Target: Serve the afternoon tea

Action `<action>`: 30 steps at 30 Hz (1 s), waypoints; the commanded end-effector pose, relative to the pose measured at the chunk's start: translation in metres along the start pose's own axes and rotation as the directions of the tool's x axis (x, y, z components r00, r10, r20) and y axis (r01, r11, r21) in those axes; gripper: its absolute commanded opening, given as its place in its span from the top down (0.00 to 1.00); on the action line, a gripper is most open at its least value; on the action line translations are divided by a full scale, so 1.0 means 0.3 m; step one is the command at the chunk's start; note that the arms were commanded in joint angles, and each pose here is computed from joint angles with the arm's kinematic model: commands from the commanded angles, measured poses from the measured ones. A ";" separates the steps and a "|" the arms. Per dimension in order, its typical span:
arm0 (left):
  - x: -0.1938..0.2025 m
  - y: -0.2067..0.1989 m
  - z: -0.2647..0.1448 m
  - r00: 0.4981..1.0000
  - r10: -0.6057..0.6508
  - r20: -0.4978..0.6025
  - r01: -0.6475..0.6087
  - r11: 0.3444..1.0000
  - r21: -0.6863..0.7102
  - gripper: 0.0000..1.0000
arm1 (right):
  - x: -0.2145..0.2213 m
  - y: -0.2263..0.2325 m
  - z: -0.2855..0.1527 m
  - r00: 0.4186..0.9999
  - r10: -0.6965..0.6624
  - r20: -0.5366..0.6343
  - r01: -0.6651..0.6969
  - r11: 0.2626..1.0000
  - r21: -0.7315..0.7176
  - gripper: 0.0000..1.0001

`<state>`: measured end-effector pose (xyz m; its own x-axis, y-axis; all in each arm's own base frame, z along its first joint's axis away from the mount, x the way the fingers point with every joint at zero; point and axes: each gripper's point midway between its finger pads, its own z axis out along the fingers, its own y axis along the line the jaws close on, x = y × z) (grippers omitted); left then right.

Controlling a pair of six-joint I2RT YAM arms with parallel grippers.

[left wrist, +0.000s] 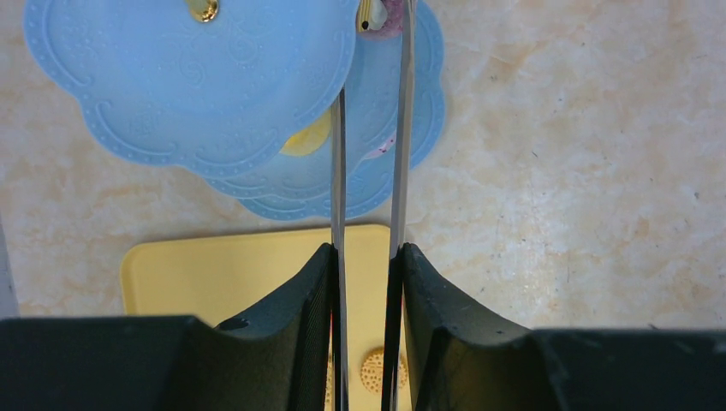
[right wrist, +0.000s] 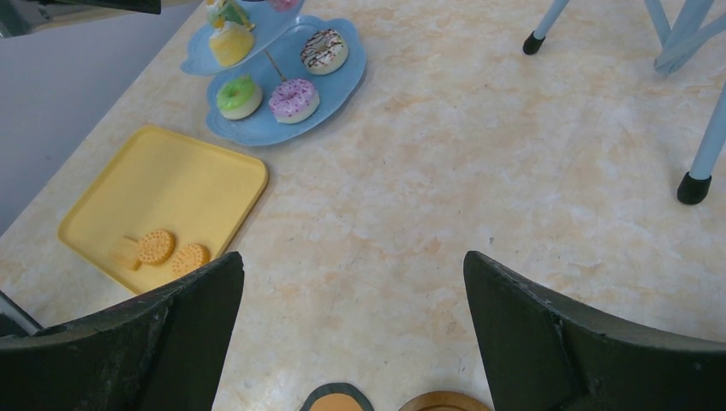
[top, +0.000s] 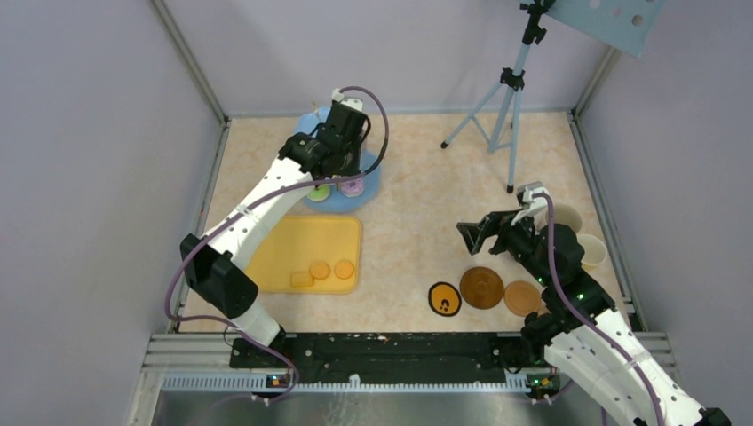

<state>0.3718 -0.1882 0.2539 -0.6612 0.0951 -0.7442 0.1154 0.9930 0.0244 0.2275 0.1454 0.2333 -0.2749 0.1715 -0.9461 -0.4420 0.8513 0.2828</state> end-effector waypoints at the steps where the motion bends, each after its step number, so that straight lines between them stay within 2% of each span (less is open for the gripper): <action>1: -0.096 0.021 0.002 0.996 -0.011 0.084 0.015 0.999 -0.051 0.62 | -0.029 0.015 0.007 1.000 0.001 0.026 0.000 1.000 -0.014 0.03; 5: -0.072 0.027 0.017 0.998 -0.004 0.055 0.008 0.998 -0.066 0.59 | -0.027 0.015 0.008 1.000 0.001 0.024 0.000 1.000 -0.014 0.03; 10: -0.089 0.021 -0.012 0.997 -0.017 0.069 0.020 0.999 -0.039 0.49 | -0.026 0.014 0.008 1.000 -0.001 0.024 0.001 1.000 -0.013 0.03; 15: -0.099 0.011 -0.072 0.996 -0.039 0.076 0.038 0.999 0.010 0.48 | -0.027 0.015 0.008 1.000 0.000 0.025 0.000 1.000 -0.014 0.03; 20: -0.067 -0.027 -0.165 0.997 -0.056 0.057 0.048 0.989 0.137 0.48 | -0.025 0.014 0.007 1.000 -0.001 0.021 0.001 1.000 -0.013 0.03; 25: 0.033 -0.035 -0.297 1.000 -0.019 -0.005 0.020 0.965 0.261 0.48 | -0.025 0.014 0.006 1.000 0.000 0.023 0.000 1.000 -0.013 0.03; 30: 0.186 0.036 -0.393 0.993 0.034 -0.109 -0.005 0.967 0.256 0.48 | -0.023 0.016 0.012 1.000 -0.001 0.025 0.001 1.000 -0.019 0.03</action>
<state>0.2934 -0.1808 0.3025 -0.6729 0.0819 -0.7352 0.2668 0.9539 -0.1379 0.2286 0.1459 0.2310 -0.2823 0.1673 -0.9446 -0.4394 0.8528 0.2823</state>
